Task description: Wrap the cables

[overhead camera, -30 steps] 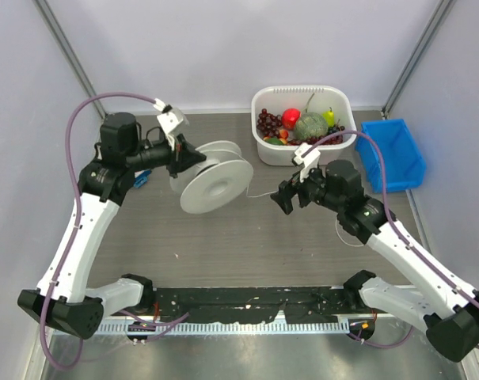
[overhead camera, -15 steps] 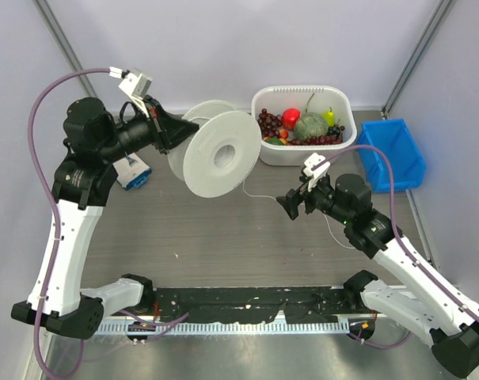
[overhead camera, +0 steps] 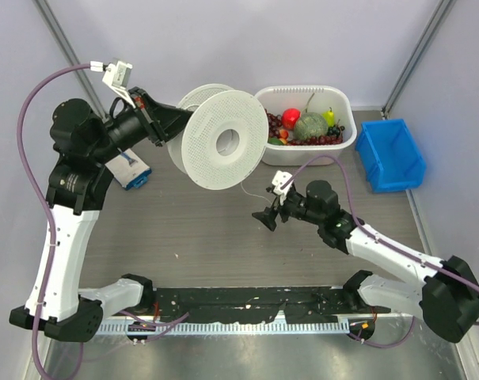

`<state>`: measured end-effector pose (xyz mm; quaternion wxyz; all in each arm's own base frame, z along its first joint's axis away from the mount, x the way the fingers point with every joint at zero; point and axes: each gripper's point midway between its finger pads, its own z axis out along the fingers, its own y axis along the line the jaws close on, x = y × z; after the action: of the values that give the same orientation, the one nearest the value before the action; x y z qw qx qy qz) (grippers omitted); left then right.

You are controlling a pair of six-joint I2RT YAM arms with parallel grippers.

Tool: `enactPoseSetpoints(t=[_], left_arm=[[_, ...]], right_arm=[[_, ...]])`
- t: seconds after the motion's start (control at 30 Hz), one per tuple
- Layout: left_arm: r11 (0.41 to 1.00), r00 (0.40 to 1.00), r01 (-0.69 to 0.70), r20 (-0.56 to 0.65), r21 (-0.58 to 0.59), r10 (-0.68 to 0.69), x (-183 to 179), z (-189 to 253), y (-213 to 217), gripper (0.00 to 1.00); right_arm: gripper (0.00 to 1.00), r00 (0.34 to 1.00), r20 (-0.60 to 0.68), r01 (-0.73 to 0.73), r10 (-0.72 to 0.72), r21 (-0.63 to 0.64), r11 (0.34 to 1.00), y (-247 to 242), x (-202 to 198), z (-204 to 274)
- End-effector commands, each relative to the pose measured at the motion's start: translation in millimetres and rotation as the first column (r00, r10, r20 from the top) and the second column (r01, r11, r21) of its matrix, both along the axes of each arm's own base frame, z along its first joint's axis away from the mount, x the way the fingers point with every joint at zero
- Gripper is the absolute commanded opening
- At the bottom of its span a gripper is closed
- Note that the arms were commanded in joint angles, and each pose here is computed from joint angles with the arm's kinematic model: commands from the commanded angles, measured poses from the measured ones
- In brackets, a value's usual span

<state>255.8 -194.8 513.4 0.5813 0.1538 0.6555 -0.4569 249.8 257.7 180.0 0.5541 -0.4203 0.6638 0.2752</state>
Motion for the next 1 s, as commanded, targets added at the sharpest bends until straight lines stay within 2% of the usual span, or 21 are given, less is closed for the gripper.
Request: enactPoseSetpoints(t=[0.0,0.13,0.3,0.37,0.5,0.6,0.67,0.73,0.87,0.97], left_arm=[[0.996,0.987,0.053,0.158,-0.078,-0.04,-29,48,2,0.0],[0.995,0.982,0.073,0.178,-0.073,-0.059,-35,49,1,0.0],[0.994,0.97,0.101,0.226,-0.031,-0.091,-40,48,-1,0.0],[0.996,0.96,0.093,0.264,0.009,-0.092,-41,45,0,0.0],[0.987,0.911,0.058,0.396,0.152,-0.114,-42,38,3,0.0],[0.959,0.812,0.005,0.559,0.284,-0.17,-52,38,7,0.0],[0.936,0.71,-0.069,0.675,0.347,-0.198,-57,41,12,0.0],[0.909,0.593,-0.138,0.768,0.394,-0.243,-63,46,15,0.0],[0.907,0.519,-0.154,0.814,0.391,-0.262,-73,65,14,0.0],[0.91,0.481,-0.146,0.831,0.389,-0.279,-81,76,13,0.0]], right_arm=[[0.92,0.978,0.194,-0.087,0.079,0.034,0.996,26,5,23],[0.86,0.974,0.227,-0.034,0.026,0.03,0.999,27,21,16],[0.68,0.97,0.243,0.009,-0.008,-0.003,1.0,22,29,4],[0.65,0.972,0.236,0.011,-0.008,-0.009,1.0,21,27,3],[0.67,0.982,0.191,-0.006,0.011,-0.025,1.0,15,15,-3],[0.78,0.988,0.151,-0.009,0.012,-0.016,1.0,13,8,-3],[0.86,0.992,0.126,0.001,0.0,-0.007,1.0,11,7,-2],[0.86,0.993,0.114,0.005,-0.005,0.002,1.0,13,7,1],[0.86,0.993,0.116,-0.035,0.034,0.007,0.999,21,8,1],[0.86,0.982,0.186,-0.016,0.016,-0.002,1.0,24,21,7]])
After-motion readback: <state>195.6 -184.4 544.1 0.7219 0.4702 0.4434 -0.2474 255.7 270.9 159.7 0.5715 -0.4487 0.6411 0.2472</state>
